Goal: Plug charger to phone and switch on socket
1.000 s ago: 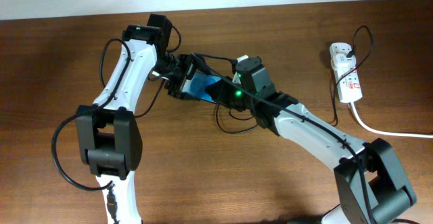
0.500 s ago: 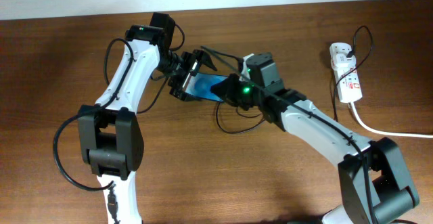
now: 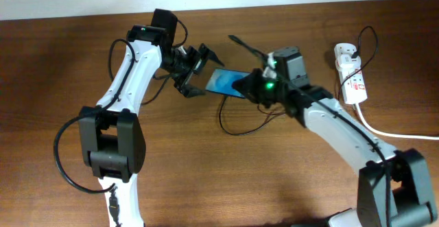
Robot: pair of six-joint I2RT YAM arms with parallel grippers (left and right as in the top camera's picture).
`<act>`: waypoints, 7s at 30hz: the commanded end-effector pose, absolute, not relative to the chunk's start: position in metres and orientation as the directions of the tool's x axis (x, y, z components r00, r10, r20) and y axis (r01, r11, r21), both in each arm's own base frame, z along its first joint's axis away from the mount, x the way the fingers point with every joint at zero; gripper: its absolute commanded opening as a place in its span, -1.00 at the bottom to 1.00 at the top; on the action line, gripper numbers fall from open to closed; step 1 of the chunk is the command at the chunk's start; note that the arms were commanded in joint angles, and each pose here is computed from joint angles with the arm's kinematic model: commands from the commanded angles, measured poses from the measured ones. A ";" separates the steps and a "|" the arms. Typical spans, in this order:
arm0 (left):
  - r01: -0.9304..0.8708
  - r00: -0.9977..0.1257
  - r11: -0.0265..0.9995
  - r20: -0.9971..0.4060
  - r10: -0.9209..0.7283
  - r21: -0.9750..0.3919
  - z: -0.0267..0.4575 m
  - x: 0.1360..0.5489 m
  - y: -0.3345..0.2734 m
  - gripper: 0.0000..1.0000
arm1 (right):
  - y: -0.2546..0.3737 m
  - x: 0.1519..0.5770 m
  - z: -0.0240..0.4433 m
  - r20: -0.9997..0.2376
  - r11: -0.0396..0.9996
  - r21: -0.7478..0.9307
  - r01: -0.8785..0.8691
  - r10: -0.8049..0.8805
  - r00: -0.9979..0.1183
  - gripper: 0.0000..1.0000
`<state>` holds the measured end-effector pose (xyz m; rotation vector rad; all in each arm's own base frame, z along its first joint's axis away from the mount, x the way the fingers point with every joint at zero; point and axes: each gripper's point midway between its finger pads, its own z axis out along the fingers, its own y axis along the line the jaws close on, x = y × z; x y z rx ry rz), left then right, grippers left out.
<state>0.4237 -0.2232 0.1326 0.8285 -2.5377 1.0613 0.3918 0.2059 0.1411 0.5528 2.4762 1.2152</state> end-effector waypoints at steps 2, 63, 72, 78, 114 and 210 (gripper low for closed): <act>-0.388 -0.922 0.540 0.314 -0.228 -0.747 0.158 0.435 -0.242 0.98 | 0.175 0.395 0.185 -0.205 0.553 0.824 0.123 0.494 -0.845 -0.92; -0.057 -0.997 0.155 0.048 -0.061 -0.986 0.265 0.485 -0.280 0.67 | 0.171 0.436 0.260 0.090 -0.074 0.996 0.058 0.919 -0.383 -0.92; -0.061 -0.995 0.174 0.046 -0.088 -0.983 0.262 0.487 -0.291 0.27 | 0.175 0.434 0.261 0.158 -0.142 0.987 0.074 0.928 -0.337 -0.92; -0.062 -0.995 0.182 0.046 -0.091 -0.981 0.261 0.486 -0.297 0.05 | 0.180 0.432 0.261 0.161 -0.144 0.987 0.075 0.926 -0.342 -0.92; -0.071 -0.987 0.228 0.036 -0.155 -0.971 0.252 0.491 -0.312 -0.86 | 0.187 0.429 0.256 0.159 -0.132 0.986 0.099 0.922 -0.353 -0.92; 0.079 -0.995 0.012 -0.080 -0.056 -0.997 0.276 0.487 -0.148 -1.00 | 0.241 0.357 0.160 -0.441 0.617 0.771 -0.156 0.340 -0.831 0.22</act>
